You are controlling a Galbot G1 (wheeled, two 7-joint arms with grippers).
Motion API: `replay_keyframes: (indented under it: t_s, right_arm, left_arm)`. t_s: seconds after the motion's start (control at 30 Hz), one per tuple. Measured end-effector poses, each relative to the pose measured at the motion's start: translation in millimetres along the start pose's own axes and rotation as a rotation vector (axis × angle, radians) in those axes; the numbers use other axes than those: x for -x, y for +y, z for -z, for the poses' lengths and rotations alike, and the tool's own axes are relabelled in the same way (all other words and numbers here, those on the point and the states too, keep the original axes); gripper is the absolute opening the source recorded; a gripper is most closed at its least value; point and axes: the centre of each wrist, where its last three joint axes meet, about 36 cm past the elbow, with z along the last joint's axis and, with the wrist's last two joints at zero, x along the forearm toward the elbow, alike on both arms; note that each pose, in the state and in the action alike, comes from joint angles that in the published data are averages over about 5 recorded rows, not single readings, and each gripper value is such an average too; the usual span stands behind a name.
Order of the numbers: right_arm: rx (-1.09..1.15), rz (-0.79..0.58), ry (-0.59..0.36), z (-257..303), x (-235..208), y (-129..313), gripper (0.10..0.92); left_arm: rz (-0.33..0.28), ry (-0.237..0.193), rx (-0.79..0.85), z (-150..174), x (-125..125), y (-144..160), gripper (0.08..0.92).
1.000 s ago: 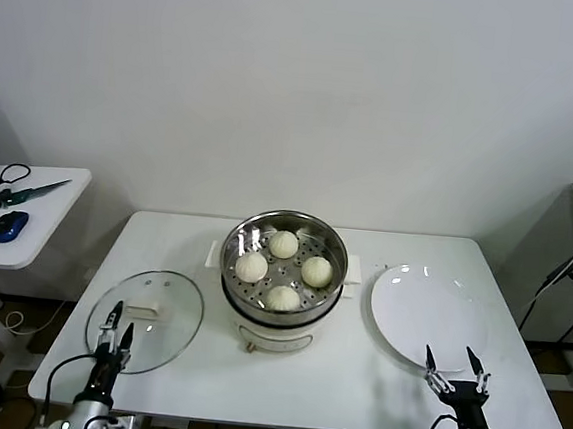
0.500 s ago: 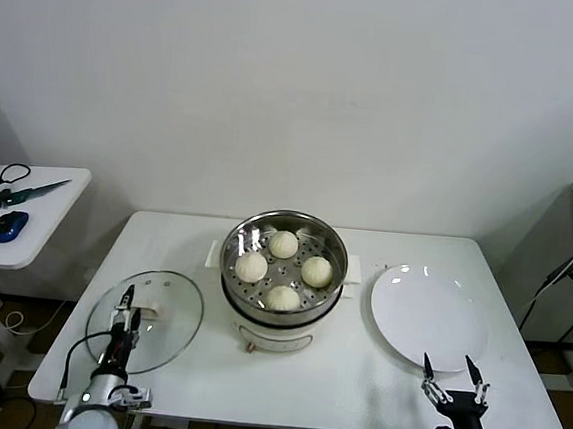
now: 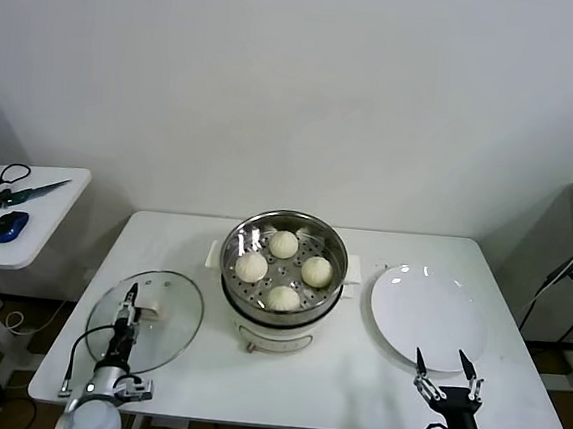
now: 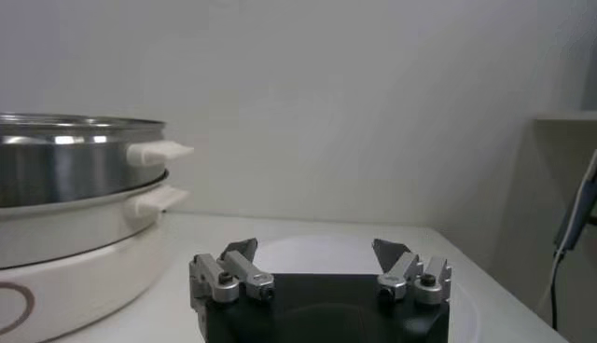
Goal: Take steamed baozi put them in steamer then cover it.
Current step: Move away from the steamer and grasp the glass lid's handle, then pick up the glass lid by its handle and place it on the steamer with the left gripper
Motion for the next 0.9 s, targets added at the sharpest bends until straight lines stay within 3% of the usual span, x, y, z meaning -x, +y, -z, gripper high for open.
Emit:
replay_keyframes:
  t_s: [0.47, 0.57, 0.9]
  right_arm:
    - [0.000, 0.017, -0.016, 11.1, -0.8, 9.8, 0.823]
    - [0.000, 0.020, -0.020, 13.1, -1.0, 11.9, 0.823]
    - [0.003, 0.015, -0.025, 18.0, -0.2, 13.3, 0.823]
  left_arm:
    - [-0.005, -0.023, -0.013, -3.2, -1.8, -8.9, 0.180]
    - [0.003, -0.030, -0.023, -2.5, 0.5, -6.7, 0.139]
    - [0.012, -0.024, -0.071, -4.6, 0.6, 17.1, 0.138]
